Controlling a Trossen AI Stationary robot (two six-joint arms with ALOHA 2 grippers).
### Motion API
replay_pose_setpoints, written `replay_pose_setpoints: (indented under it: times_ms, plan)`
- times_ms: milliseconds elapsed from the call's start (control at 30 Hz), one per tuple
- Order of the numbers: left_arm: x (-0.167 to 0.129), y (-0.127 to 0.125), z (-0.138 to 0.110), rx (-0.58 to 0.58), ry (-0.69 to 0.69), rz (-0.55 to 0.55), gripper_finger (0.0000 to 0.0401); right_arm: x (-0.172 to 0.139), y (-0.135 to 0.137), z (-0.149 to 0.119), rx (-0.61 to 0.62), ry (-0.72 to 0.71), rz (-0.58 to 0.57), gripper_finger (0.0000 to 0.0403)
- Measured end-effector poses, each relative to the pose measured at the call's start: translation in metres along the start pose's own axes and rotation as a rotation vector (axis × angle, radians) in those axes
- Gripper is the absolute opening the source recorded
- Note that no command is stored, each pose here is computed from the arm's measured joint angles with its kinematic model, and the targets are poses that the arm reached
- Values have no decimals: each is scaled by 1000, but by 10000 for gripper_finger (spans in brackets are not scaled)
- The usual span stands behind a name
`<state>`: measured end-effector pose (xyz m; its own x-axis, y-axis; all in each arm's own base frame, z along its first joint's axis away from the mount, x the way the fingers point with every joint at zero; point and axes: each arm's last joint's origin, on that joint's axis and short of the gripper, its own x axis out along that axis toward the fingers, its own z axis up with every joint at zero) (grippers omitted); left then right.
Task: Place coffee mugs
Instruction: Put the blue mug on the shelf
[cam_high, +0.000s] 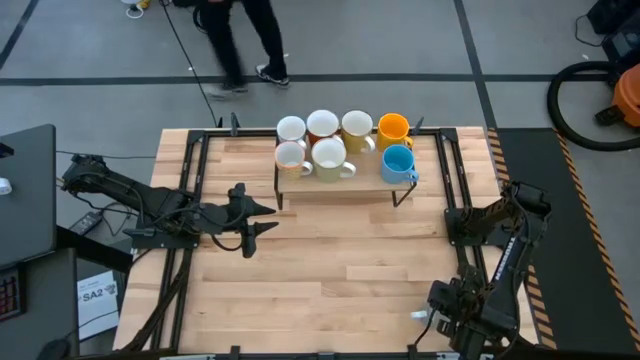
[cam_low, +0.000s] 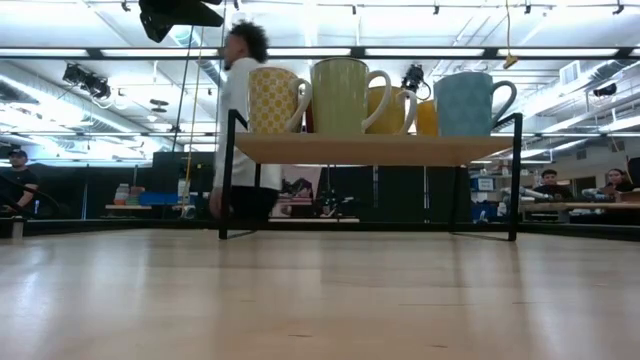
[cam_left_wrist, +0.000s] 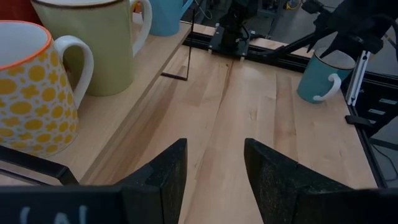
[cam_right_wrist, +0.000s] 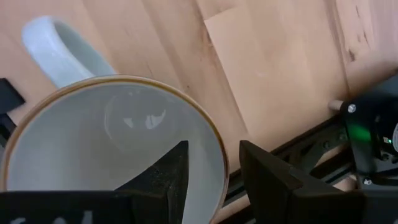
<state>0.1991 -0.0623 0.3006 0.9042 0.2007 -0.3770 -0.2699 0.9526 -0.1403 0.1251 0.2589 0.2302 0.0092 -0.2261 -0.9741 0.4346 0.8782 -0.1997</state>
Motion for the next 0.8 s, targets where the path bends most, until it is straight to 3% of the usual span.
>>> replay_pose_setpoints:
  times_ms: [400,633,800]
  plan:
    - [0,0,0,0,0,0,167,2,0,2,-42,7,-2,141]
    - [0,0,0,0,0,0,167,2,1,4,-99,7,8,75]
    - [0,0,0,1,0,0,167,2,3,24,-214,-20,39,30]
